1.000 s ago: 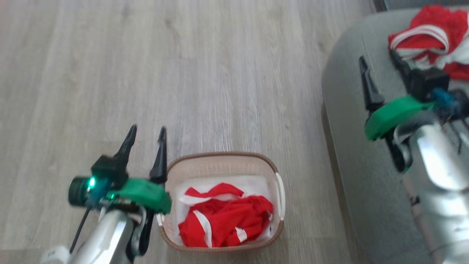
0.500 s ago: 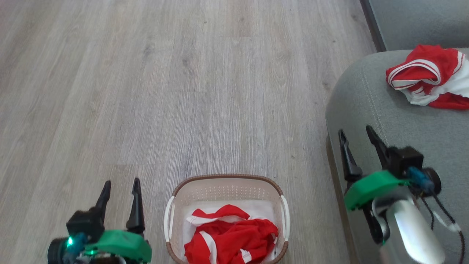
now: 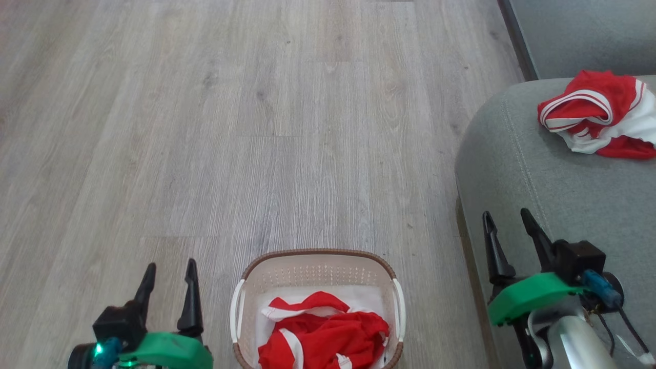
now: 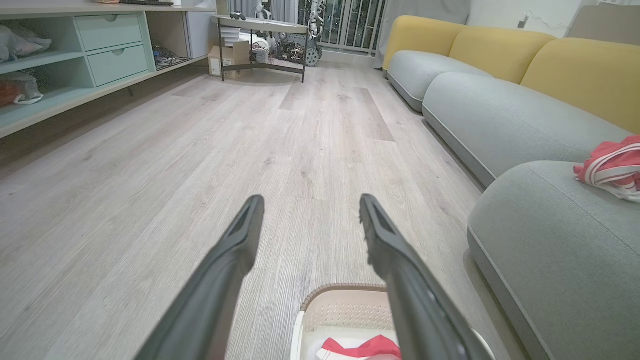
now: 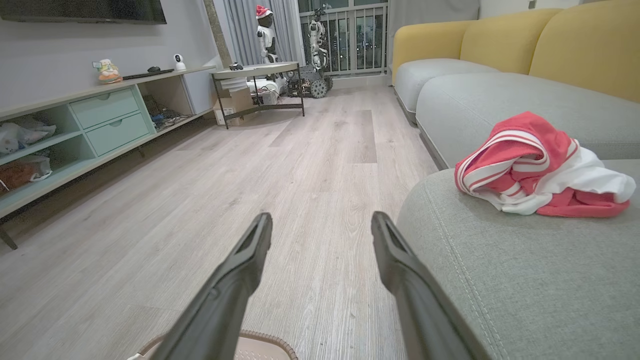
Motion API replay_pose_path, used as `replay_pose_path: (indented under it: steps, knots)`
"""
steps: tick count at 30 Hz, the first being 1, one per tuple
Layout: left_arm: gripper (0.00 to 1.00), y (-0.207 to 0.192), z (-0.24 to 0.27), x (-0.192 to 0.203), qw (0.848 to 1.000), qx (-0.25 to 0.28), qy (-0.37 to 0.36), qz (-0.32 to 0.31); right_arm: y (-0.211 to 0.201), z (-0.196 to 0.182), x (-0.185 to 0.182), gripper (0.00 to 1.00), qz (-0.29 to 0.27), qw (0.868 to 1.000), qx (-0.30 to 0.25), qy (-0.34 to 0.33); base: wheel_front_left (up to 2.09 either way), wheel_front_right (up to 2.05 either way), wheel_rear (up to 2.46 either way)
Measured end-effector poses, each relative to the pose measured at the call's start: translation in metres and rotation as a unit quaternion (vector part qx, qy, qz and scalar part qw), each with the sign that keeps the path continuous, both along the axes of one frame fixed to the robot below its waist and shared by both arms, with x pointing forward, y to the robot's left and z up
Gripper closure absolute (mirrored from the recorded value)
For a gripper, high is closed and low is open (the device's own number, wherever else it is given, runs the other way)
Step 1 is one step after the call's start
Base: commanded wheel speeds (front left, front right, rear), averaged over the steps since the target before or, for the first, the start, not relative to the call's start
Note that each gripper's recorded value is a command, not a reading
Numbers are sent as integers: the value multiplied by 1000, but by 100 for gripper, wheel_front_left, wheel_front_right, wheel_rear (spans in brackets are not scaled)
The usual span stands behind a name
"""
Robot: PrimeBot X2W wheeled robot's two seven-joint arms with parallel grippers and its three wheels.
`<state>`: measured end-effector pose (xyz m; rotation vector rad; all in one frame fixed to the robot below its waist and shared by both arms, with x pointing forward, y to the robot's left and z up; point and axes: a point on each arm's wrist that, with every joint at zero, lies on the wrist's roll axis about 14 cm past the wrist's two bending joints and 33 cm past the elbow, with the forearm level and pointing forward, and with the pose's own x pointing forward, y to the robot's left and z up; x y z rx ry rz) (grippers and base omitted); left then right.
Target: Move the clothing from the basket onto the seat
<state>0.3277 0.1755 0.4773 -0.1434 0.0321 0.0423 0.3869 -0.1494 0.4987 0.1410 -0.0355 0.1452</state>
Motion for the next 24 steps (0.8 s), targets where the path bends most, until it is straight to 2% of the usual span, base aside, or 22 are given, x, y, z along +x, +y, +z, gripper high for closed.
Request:
replay_pose_path:
  steps: [24]
  knots:
    - [0,4,-14,-5,1000,3,19,3,0,-4,-5,0,0,1000,3,5,0,0,0]
